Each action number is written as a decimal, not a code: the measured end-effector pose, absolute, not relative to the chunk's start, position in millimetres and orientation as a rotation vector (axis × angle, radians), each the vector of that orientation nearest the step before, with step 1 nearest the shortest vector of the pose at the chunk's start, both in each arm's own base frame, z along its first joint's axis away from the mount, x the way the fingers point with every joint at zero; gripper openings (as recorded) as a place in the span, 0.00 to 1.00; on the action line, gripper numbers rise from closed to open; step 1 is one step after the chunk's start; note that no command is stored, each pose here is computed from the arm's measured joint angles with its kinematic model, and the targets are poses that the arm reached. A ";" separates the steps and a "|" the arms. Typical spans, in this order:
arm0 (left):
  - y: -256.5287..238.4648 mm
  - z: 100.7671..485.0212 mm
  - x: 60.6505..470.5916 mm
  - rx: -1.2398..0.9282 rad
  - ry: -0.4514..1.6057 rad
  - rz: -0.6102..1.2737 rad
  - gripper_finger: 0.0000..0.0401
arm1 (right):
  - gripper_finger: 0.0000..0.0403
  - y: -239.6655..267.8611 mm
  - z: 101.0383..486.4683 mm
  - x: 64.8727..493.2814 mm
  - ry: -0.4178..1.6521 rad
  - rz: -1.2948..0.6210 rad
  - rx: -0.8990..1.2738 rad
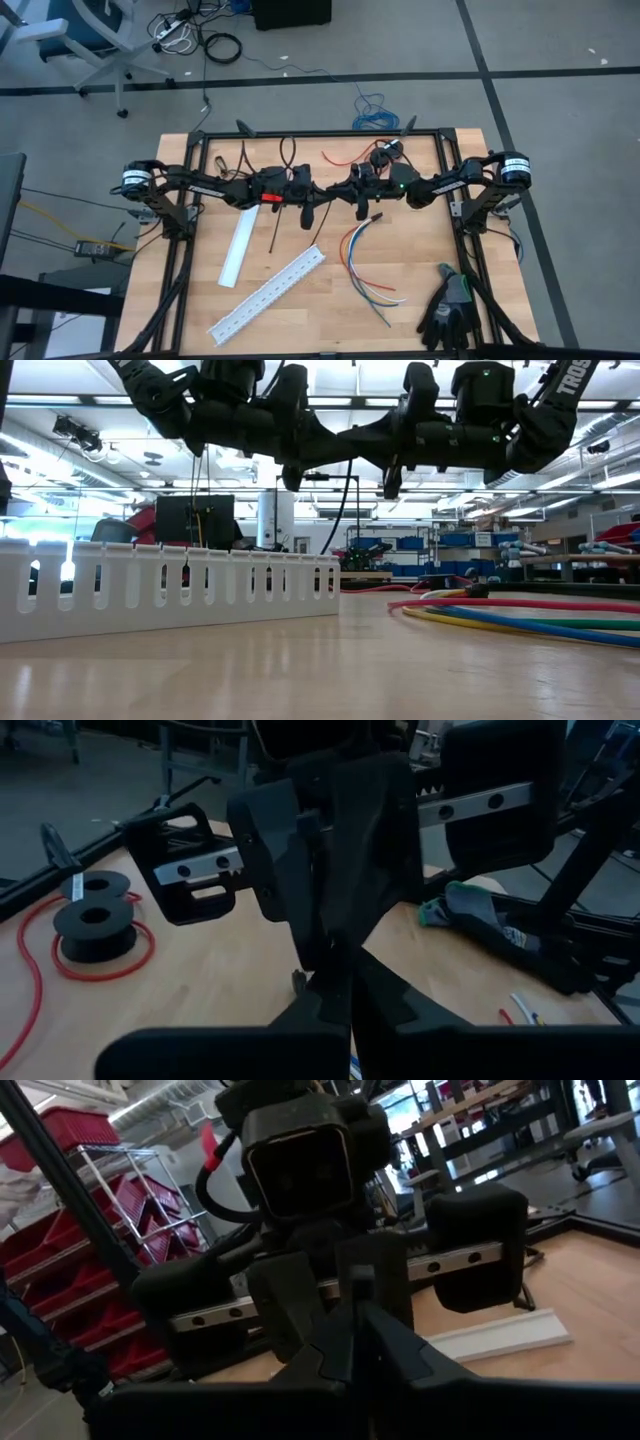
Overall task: Ziptie cables
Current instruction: Wrap the right black zip tie
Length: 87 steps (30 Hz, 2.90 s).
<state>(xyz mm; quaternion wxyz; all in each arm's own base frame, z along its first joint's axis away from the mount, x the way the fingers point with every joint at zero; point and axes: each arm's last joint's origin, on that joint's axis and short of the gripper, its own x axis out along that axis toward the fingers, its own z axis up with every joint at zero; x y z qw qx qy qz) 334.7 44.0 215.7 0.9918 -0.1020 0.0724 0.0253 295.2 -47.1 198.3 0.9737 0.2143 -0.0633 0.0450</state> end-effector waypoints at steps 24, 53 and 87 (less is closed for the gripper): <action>64.1 189.8 305.0 -0.104 0.052 0.152 0.00 | 0.34 -78.0 209.5 272.4 -0.175 0.044 0.307; 78.0 194.0 305.3 -0.455 0.022 0.156 0.39 | 0.31 -74.0 208.5 272.3 -0.147 0.162 0.224; 81.8 193.4 347.1 -0.379 0.034 0.009 0.39 | 0.29 -87.7 203.2 267.8 -0.072 0.102 0.298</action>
